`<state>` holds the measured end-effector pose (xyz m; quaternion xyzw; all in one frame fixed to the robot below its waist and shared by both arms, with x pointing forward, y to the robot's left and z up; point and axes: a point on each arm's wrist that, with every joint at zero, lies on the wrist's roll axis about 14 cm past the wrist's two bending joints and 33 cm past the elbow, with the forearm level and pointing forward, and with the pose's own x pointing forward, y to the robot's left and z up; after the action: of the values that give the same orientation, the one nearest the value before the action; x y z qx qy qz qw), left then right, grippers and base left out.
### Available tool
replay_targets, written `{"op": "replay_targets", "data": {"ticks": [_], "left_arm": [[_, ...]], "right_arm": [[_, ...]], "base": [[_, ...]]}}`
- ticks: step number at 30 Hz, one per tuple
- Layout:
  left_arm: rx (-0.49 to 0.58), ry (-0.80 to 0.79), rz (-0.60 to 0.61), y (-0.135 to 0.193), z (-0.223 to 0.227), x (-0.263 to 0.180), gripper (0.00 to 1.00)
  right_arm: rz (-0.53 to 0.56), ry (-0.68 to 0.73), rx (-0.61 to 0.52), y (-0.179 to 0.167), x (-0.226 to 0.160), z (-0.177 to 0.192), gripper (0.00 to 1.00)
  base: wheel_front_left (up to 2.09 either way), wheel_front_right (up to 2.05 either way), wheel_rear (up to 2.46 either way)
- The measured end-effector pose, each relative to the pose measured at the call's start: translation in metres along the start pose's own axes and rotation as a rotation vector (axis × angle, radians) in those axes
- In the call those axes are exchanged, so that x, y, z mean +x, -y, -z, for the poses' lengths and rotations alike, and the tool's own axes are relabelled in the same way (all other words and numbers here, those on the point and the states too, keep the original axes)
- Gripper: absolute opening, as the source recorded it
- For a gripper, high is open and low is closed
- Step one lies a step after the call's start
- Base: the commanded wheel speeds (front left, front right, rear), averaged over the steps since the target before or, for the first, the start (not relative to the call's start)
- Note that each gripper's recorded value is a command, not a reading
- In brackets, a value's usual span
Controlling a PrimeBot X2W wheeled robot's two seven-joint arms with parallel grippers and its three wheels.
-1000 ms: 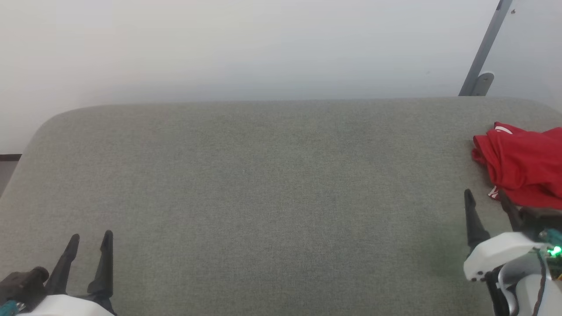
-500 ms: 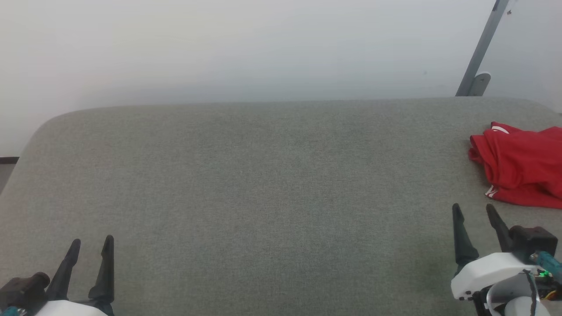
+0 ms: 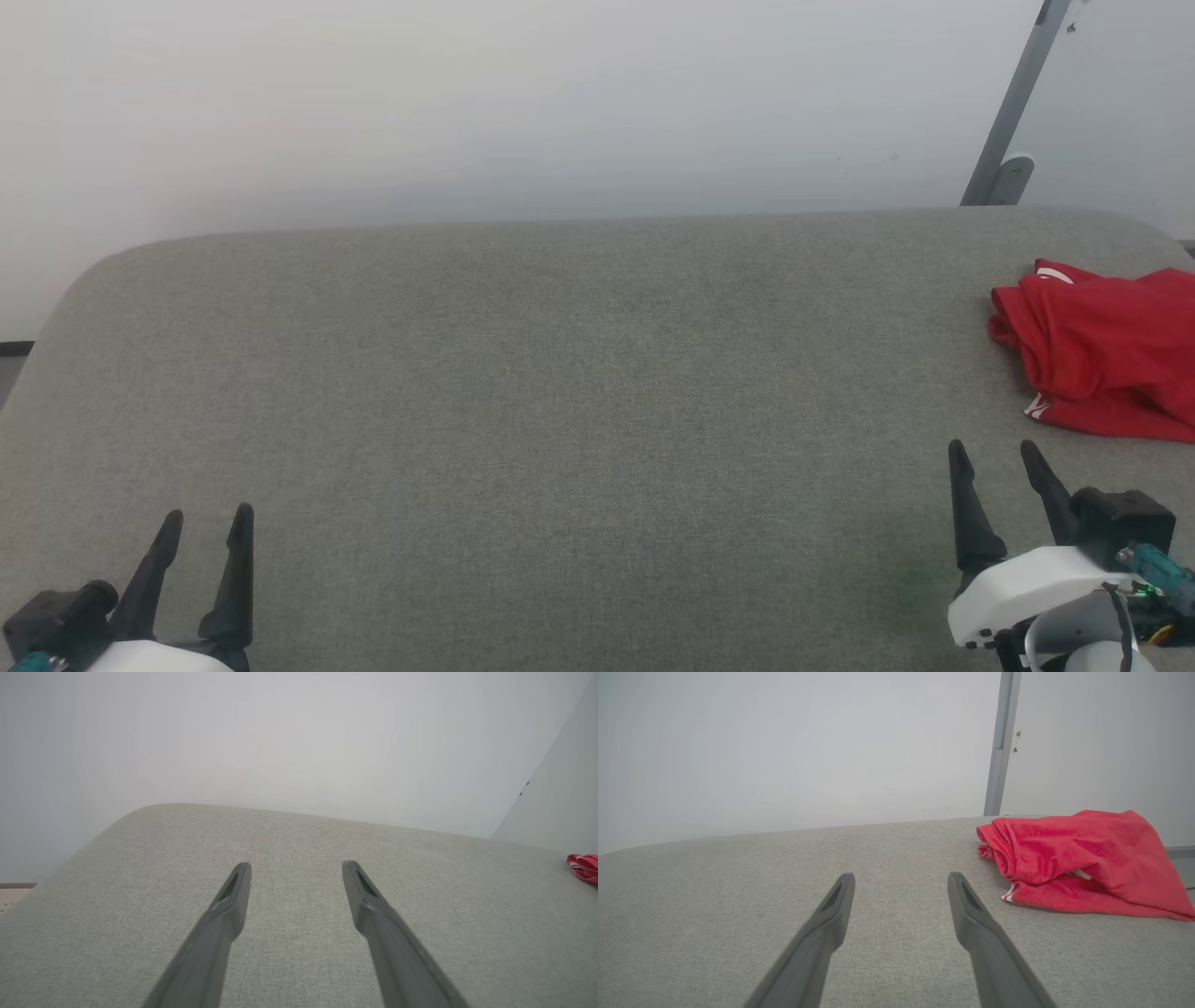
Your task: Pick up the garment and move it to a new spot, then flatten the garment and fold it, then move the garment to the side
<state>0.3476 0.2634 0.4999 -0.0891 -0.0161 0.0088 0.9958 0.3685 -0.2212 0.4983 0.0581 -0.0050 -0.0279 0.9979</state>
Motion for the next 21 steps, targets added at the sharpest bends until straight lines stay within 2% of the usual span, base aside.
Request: {"op": "replay_targets", "data": {"ticks": [21], "left_arm": [[-0.017, -0.009, 0.009, 0.0020, 0.0024, -0.0018, 1.00]], "right_arm": [[-0.020, 0.004, 0.000, -0.0082, -0.0015, -0.0029, 1.00]], "base": [[0.00, 0.00, 0.00]]}}
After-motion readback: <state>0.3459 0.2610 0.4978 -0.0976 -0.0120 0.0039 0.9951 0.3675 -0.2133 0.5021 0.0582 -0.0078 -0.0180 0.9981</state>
